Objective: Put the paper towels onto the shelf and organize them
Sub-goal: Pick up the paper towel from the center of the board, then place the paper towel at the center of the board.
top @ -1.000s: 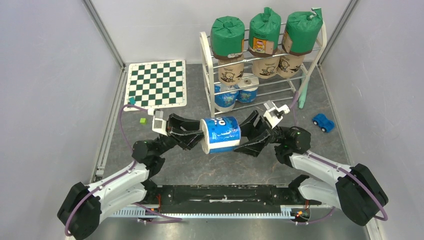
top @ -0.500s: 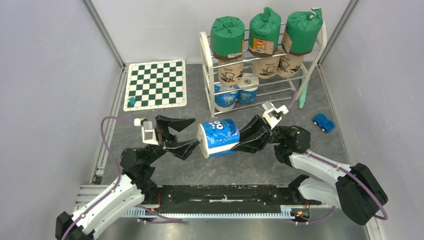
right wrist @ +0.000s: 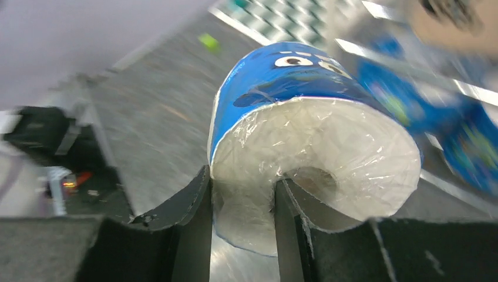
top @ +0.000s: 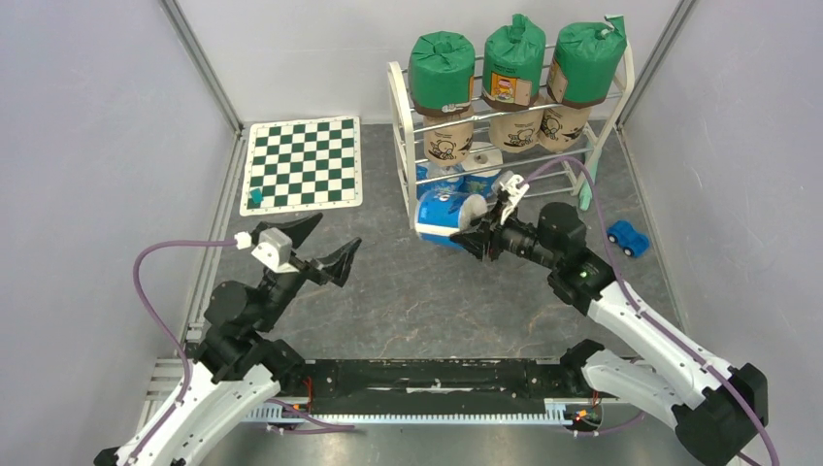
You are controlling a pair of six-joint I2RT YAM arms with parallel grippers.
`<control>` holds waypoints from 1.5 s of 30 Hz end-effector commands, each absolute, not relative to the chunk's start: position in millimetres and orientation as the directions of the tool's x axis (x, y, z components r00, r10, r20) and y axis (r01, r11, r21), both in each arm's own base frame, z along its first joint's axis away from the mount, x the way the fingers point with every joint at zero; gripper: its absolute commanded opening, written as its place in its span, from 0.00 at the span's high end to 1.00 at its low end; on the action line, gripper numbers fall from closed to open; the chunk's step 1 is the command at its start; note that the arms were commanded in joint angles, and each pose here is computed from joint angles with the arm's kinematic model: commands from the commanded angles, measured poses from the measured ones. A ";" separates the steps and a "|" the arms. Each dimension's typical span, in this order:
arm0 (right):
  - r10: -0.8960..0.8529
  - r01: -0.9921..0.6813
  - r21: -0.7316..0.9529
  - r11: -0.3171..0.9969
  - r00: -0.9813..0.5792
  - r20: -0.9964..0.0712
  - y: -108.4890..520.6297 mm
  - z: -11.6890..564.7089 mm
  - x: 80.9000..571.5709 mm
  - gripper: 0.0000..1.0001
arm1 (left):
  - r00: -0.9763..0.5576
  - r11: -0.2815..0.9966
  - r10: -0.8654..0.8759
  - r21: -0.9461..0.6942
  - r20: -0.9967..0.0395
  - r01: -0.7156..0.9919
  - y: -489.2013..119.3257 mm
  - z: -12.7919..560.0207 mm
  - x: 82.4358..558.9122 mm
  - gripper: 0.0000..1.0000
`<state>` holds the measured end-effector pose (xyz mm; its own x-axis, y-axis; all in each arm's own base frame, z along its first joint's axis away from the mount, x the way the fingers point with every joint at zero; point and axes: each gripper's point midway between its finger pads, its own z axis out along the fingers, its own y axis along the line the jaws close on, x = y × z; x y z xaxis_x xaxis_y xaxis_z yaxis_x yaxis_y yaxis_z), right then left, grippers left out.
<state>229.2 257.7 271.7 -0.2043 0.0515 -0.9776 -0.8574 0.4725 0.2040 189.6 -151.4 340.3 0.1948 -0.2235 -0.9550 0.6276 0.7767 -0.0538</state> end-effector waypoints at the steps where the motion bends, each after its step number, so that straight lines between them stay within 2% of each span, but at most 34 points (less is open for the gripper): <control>1: -0.244 -0.544 0.071 0.836 -0.485 -0.840 175.9 182.8 253.4 1.00 | 0.115 0.912 0.020 0.065 -0.993 0.406 -113.6 295.6 218.1 0.00; 5: -0.271 -0.393 0.003 0.919 -0.640 -0.718 142.2 150.2 248.4 0.99 | 0.083 0.923 0.065 0.091 -0.994 0.373 -109.7 285.1 224.3 0.00; 9: -0.282 -0.296 -0.086 0.951 -0.721 -0.633 118.4 124.2 245.6 0.96 | 0.073 0.920 0.082 0.104 -0.994 0.378 -110.0 280.3 223.8 0.00; 14: -0.305 -0.303 -0.102 0.948 -0.761 -0.573 119.4 104.4 245.1 0.81 | 0.071 0.922 0.081 0.102 -0.994 0.373 -107.3 276.8 221.9 0.00; 16: -0.311 -0.300 -0.116 0.947 -0.759 -0.572 119.3 103.8 249.3 0.65 | 0.072 0.922 0.082 0.103 -0.994 0.373 -107.3 276.5 222.0 0.00; 24: -0.315 -0.340 -0.089 0.936 -0.703 -0.637 137.2 136.2 268.3 0.22 | 0.058 0.916 0.093 0.109 -0.994 0.385 -109.6 272.2 221.7 0.00; 25: -0.314 -0.347 -0.081 0.934 -0.694 -0.648 140.0 141.7 270.1 0.16 | 0.057 0.916 0.093 0.108 -0.994 0.386 -109.7 272.2 221.6 0.00; 26: -0.315 -0.356 -0.076 0.931 -0.685 -0.656 142.0 146.5 271.2 0.03 | 0.058 0.916 0.092 0.107 -0.994 0.386 -109.4 272.7 221.4 0.00; 30: -0.313 -0.349 -0.089 0.933 -0.663 -0.680 137.4 161.8 270.8 0.02 | 0.057 0.916 0.094 0.109 -0.994 0.386 -109.0 271.4 220.9 0.00; 37: -0.235 -0.221 -0.114 0.969 -0.664 -0.710 97.6 164.1 256.0 0.02 | 0.054 0.909 0.099 0.112 -0.994 0.401 -112.3 270.3 220.6 0.00; 45: -0.216 -0.255 -0.033 0.966 -0.736 -0.642 93.6 125.4 228.8 0.02 | 0.062 0.881 0.093 0.111 -0.994 0.459 -123.3 269.1 216.7 0.00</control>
<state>245.2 88.5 143.0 -0.6963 -0.2187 -0.6836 -0.2208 0.9715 -0.0859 217.9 -118.7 267.3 0.0349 0.0674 -0.9971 0.4302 0.8995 0.0759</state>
